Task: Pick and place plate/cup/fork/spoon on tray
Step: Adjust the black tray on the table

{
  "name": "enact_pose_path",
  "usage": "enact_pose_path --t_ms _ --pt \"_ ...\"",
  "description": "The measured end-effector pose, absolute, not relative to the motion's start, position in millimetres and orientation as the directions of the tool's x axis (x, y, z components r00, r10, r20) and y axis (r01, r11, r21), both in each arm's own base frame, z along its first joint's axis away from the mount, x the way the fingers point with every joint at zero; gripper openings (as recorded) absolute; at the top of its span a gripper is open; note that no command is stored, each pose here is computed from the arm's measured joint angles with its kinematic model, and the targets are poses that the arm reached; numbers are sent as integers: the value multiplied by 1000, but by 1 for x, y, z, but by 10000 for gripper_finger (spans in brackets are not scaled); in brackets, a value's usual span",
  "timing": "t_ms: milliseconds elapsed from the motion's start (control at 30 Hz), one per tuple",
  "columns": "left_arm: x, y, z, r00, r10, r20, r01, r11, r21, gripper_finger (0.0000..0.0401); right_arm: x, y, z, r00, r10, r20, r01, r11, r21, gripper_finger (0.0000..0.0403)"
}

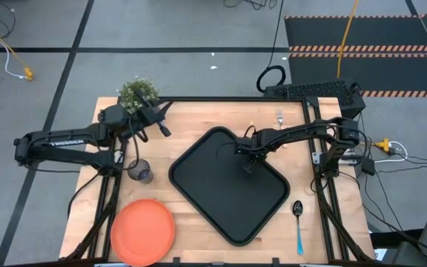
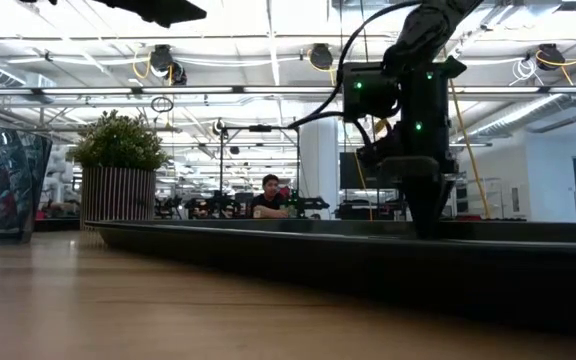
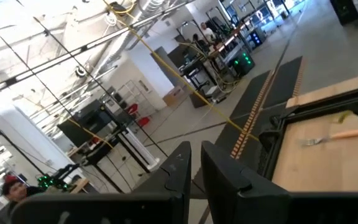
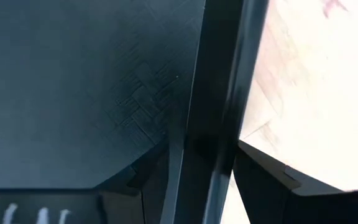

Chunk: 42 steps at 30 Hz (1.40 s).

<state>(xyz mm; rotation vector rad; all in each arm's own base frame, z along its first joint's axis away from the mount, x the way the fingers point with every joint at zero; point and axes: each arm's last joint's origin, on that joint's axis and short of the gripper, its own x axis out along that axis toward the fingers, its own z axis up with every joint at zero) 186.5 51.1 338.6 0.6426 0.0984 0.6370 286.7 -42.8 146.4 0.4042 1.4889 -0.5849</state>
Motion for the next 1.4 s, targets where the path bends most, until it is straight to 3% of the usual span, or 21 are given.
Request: enact_pose_path --t_ms 133,500,800,1033,1400 --pt "179 49 340 808 582 91 -517 626 585 42 287 -44 144 -27 -152 -988 560 816 -141 150" --pt "164 46 342 809 583 72 -513 641 570 42 295 -52 147 54 -259 -964 481 853 -202 39" --pt "154 44 343 808 585 63 -515 651 558 42 295 -69 148 54 -325 -944 331 898 -291 24" --pt "154 44 341 809 586 42 -503 655 564 42 308 -73 149 182 -369 -912 199 922 -333 2" --pt "154 44 340 809 587 28 -497 657 567 42 314 -71 151 263 -278 -924 102 960 -260 2"
